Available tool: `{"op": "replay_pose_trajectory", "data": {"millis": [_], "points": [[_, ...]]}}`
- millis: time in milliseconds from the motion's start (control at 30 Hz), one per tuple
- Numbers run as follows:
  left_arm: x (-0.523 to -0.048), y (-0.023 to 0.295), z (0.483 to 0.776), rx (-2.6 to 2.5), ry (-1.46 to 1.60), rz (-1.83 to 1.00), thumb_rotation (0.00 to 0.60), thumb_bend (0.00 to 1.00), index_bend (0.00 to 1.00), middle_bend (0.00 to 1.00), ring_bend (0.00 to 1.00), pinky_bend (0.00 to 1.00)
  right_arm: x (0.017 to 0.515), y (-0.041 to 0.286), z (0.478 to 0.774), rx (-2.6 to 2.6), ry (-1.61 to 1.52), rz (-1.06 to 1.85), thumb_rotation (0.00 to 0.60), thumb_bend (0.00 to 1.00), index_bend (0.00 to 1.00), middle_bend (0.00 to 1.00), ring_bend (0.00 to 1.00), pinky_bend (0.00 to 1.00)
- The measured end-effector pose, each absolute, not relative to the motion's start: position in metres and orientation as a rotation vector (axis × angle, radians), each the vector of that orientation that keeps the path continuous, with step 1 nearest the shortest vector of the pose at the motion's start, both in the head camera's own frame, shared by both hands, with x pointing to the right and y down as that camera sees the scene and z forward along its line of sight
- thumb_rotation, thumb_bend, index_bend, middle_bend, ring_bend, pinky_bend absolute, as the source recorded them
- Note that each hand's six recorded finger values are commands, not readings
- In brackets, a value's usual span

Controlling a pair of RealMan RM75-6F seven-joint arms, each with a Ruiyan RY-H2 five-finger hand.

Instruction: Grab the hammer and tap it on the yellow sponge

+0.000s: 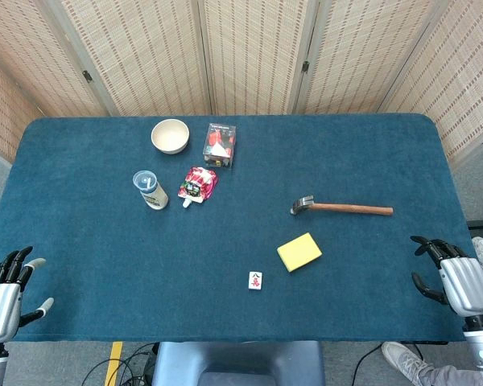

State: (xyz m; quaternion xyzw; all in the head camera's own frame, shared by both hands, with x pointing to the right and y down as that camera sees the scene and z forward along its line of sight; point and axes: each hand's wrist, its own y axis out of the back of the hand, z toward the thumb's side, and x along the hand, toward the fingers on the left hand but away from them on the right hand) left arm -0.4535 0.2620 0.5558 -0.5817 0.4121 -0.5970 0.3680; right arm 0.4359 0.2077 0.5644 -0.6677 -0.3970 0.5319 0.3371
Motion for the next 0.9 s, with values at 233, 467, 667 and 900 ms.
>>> {"op": "replay_pose_trajectory", "data": {"millis": [233, 467, 667, 900], "points": [[-0.452, 0.262, 0.558, -1.499, 1.055, -1.534, 0.600, 0.20, 0.28, 0.13, 0.12, 0.21, 0.434, 0.207, 0.564, -1.744, -1.031, 1.382, 0.600, 0.27, 0.22, 0.40, 0.27, 0.34], [-0.451, 0.260, 0.558, -1.501, 1.055, -1.526, 0.600, 0.20, 0.28, 0.13, 0.12, 0.21, 0.435, 0.206, 0.563, -1.737, -1.034, 1.380, 0.600, 0.27, 0.22, 0.40, 0.27, 0.34], [-0.451, 0.261, 0.559, -1.510, 1.060, -1.521, 0.600, 0.20, 0.28, 0.13, 0.12, 0.21, 0.437, 0.200, 0.567, -1.734, -1.041, 1.402, 0.600, 0.26, 0.22, 0.38, 0.27, 0.34], [-0.452, 0.263, 0.557, -1.511, 1.072, -1.515, 0.600, 0.20, 0.28, 0.13, 0.12, 0.21, 0.422, 0.171, 0.584, -1.770, -0.954, 1.422, 0.600, 0.26, 0.12, 0.30, 0.16, 0.32]]}}
